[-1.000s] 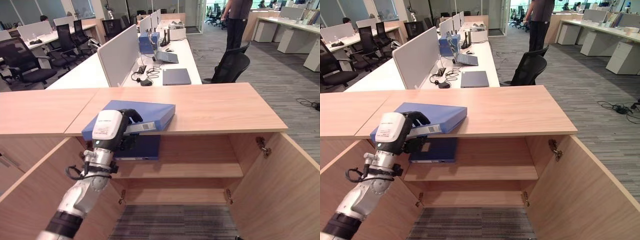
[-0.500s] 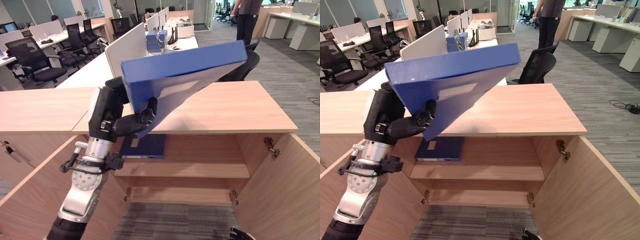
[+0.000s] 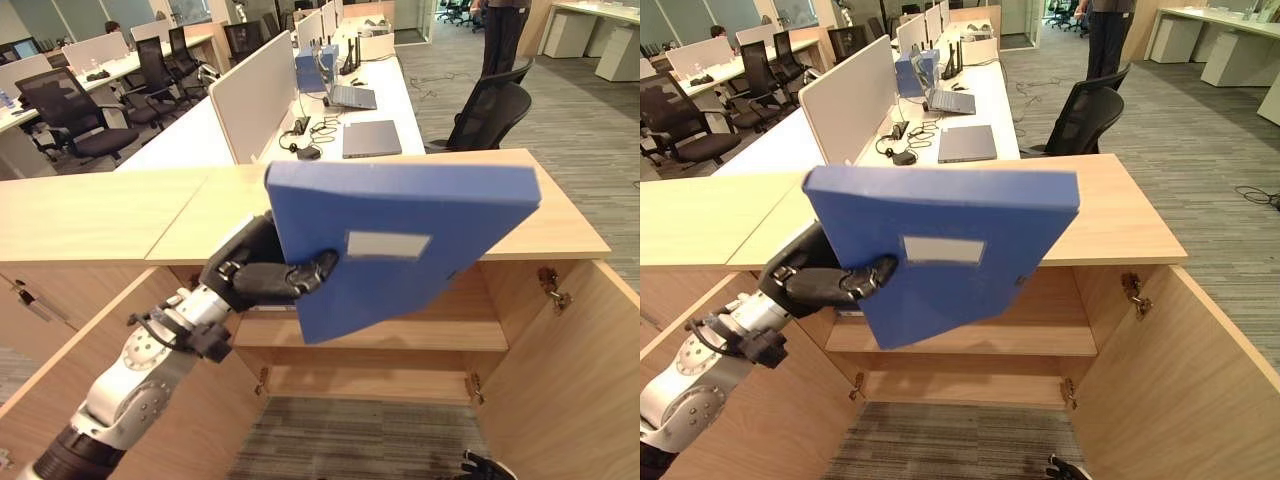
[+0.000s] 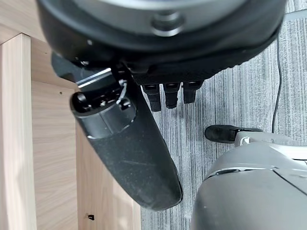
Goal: Put the empty folder in the office cabinet
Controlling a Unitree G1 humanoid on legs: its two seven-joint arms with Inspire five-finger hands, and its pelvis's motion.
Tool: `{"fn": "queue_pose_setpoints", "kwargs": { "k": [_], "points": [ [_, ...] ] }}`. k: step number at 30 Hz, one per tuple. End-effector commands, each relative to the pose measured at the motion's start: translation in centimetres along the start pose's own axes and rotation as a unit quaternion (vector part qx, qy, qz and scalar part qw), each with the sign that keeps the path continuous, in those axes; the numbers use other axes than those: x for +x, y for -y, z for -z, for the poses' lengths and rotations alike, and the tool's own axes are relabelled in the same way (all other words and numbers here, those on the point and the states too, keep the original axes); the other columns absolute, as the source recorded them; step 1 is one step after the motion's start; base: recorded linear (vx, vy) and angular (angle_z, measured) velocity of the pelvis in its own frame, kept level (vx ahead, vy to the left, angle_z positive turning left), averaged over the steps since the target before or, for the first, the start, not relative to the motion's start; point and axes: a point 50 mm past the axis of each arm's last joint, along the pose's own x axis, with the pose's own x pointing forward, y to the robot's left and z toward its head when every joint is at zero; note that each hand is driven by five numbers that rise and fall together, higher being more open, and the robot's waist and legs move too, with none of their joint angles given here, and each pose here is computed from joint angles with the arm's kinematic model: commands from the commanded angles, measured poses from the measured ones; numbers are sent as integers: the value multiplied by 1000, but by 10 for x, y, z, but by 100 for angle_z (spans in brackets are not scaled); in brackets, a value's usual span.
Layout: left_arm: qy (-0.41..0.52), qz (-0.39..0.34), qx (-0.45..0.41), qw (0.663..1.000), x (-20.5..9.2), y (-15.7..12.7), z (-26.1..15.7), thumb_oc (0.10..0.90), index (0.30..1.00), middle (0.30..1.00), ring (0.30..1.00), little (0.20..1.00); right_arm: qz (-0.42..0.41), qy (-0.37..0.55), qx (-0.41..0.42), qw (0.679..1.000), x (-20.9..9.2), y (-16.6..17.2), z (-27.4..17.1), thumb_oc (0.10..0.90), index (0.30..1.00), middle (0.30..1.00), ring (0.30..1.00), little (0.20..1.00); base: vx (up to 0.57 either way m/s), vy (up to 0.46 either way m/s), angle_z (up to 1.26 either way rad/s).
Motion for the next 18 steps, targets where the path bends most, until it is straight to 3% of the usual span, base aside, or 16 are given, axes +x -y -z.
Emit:
{"fn": "queue_pose_setpoints", "kwargs": {
  "k": [1, 9, 18],
  "points": [
    [107, 53, 32, 992, 17, 2, -53, 400, 300, 300, 300, 300, -1, 58, 15, 998, 9, -1, -46, 800, 900, 900, 900, 900, 0, 0, 0],
    [55, 120, 32, 991, 17, 8, -47, 400, 300, 300, 300, 300, -15, 48, 7, 999, 9, -7, -40, 800, 900, 900, 900, 900, 0, 0, 0],
    [62, 21, 43, 997, 5, -11, -29, 400, 300, 300, 300, 300, -23, 96, 60, 993, 7, -8, -60, 800, 900, 900, 900, 900, 0, 0, 0]
  ]
}}
